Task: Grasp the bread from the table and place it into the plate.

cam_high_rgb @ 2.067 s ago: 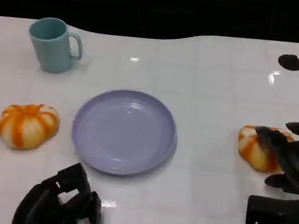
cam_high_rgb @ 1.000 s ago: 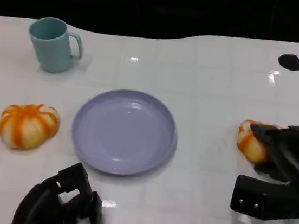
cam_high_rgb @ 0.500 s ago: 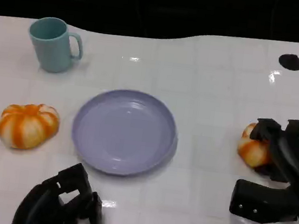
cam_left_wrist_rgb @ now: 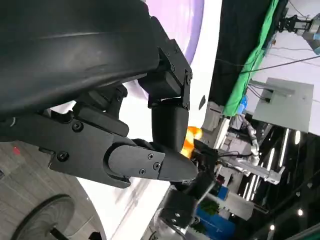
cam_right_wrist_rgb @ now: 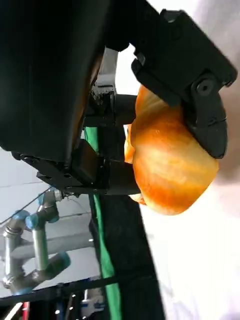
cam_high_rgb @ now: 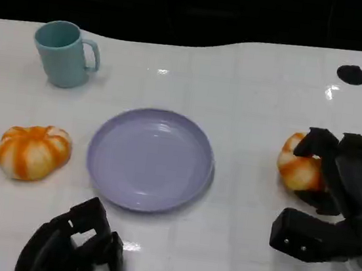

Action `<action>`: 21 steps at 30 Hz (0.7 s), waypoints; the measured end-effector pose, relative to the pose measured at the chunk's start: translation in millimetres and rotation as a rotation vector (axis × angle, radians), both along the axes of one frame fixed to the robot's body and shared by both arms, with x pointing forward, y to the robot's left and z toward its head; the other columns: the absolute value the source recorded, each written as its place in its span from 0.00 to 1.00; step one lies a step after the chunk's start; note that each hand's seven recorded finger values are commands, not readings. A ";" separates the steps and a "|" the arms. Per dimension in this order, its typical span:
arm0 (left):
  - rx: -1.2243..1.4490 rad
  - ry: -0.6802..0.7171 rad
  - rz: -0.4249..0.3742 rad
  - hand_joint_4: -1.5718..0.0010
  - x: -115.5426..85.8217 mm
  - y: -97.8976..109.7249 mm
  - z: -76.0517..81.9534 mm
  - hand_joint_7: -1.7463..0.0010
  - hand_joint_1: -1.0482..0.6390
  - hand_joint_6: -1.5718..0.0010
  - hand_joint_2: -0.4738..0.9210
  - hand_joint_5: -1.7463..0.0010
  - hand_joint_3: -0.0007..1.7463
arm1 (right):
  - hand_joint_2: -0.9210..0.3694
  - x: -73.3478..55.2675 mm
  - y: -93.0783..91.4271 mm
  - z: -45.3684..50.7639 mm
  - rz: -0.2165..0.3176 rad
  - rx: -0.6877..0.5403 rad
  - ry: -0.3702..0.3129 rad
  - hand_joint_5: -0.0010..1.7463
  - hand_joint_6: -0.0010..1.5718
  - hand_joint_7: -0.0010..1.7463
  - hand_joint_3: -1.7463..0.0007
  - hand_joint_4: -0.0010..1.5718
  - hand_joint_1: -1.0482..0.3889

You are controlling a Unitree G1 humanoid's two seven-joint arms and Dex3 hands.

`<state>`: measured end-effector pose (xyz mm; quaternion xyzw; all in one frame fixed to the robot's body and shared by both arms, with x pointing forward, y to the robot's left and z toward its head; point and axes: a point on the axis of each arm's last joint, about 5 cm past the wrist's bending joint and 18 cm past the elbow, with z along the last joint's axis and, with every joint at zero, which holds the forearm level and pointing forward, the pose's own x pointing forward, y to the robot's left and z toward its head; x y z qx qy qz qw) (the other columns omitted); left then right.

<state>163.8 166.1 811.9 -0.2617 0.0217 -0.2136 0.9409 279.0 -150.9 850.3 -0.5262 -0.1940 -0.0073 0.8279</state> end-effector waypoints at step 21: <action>0.002 0.000 -0.002 0.48 -1.4 -0.1 0.0 0.06 0.24 0.57 1.00 0.00 0.13 | 0.61 -7.2 72.5 36.0 0.408 0.374 0.018 1.00 0.55 0.98 0.05 0.68 0.71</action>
